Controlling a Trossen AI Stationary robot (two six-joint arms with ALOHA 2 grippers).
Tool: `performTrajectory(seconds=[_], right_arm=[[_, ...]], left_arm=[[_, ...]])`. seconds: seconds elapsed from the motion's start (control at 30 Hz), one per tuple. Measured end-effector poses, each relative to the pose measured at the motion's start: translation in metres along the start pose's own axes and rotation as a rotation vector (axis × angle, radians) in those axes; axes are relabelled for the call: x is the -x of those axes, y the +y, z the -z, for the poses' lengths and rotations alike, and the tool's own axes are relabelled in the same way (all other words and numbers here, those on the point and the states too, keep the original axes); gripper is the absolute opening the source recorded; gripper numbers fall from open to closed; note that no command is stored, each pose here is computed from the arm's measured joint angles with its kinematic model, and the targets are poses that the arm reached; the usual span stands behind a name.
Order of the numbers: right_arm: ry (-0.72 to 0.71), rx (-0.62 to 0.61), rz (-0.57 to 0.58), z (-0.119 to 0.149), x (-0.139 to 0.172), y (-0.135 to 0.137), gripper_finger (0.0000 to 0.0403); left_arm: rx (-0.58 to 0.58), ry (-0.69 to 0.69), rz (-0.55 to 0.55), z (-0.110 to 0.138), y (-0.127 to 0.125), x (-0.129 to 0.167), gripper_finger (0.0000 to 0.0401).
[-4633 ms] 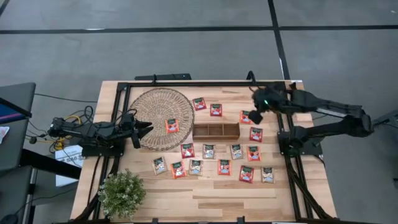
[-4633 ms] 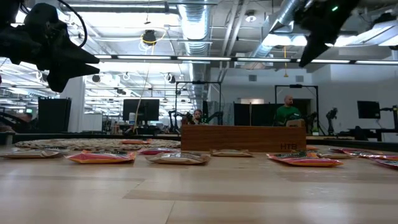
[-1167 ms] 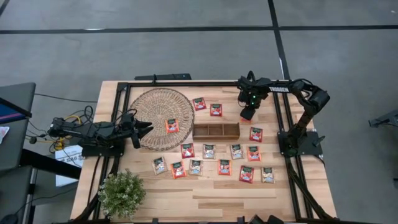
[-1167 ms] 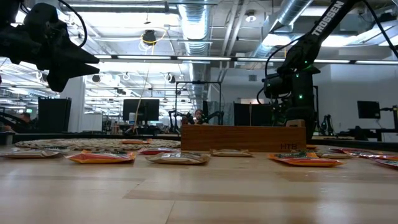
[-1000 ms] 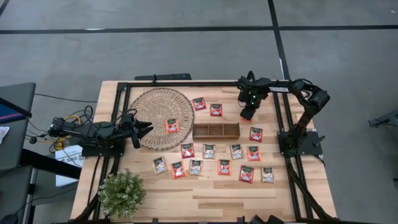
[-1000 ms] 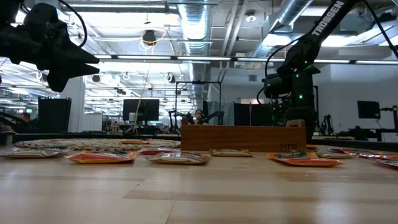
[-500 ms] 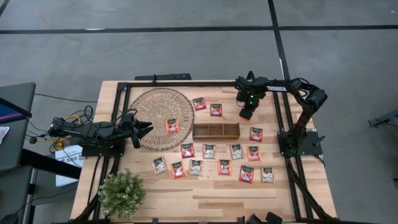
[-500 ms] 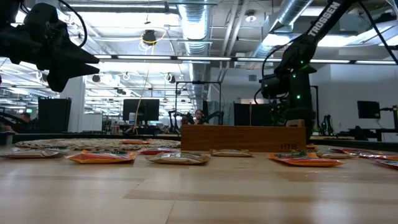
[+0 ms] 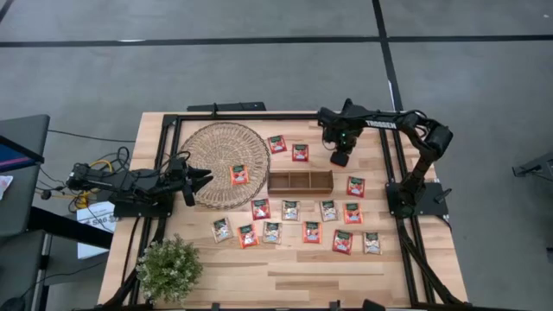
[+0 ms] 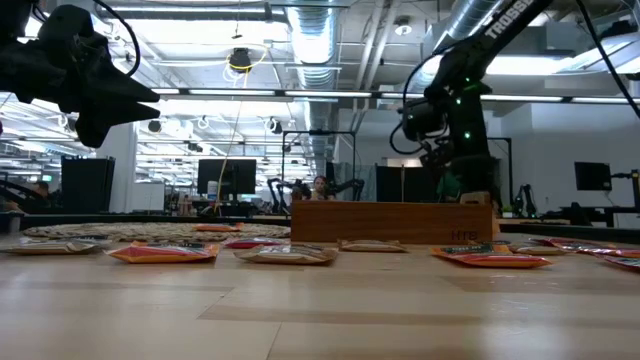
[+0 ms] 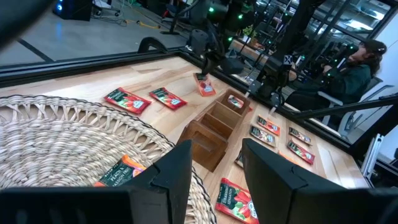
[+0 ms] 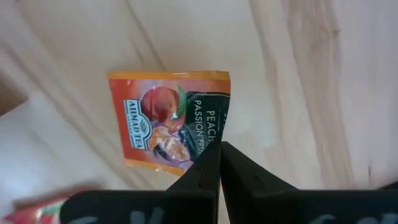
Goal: Pick & Place Tea
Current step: Put the orange tea bag into the right section of the wooden organizer
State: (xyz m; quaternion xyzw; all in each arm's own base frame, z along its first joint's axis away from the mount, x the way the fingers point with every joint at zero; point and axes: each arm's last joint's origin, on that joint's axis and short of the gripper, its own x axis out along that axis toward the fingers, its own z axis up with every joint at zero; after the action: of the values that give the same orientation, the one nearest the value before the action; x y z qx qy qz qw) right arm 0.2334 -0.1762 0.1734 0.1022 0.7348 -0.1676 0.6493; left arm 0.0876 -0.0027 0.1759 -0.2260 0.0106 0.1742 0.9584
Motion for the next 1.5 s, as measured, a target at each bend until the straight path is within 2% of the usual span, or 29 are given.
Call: performTrajectory(seconds=[0.37,0.8,1.03,1.3,1.5], right_arm=[[0.048,0.078,-0.003,-0.007,0.047,0.016,0.0000],[-0.038,0.217,0.019,-0.015,0.125,0.052,0.0000],[-0.141,0.299,-0.086,-0.013,0.162,0.086,0.0000],[-0.185,0.400,-0.093,-0.007,0.171,0.134,0.0000],[-0.245,0.457,0.000,-0.006,0.172,0.155,0.0000]], left_arm=[[0.000,0.000,0.000,0.000,0.000,0.000,0.0133],[0.000,0.000,0.000,0.000,0.000,0.000,0.0133],[-0.001,0.001,0.000,0.000,0.000,0.000,0.0133],[-0.001,0.001,0.000,0.000,0.000,0.000,0.0133],[-0.001,0.002,0.000,0.000,0.000,0.000,0.0133]])
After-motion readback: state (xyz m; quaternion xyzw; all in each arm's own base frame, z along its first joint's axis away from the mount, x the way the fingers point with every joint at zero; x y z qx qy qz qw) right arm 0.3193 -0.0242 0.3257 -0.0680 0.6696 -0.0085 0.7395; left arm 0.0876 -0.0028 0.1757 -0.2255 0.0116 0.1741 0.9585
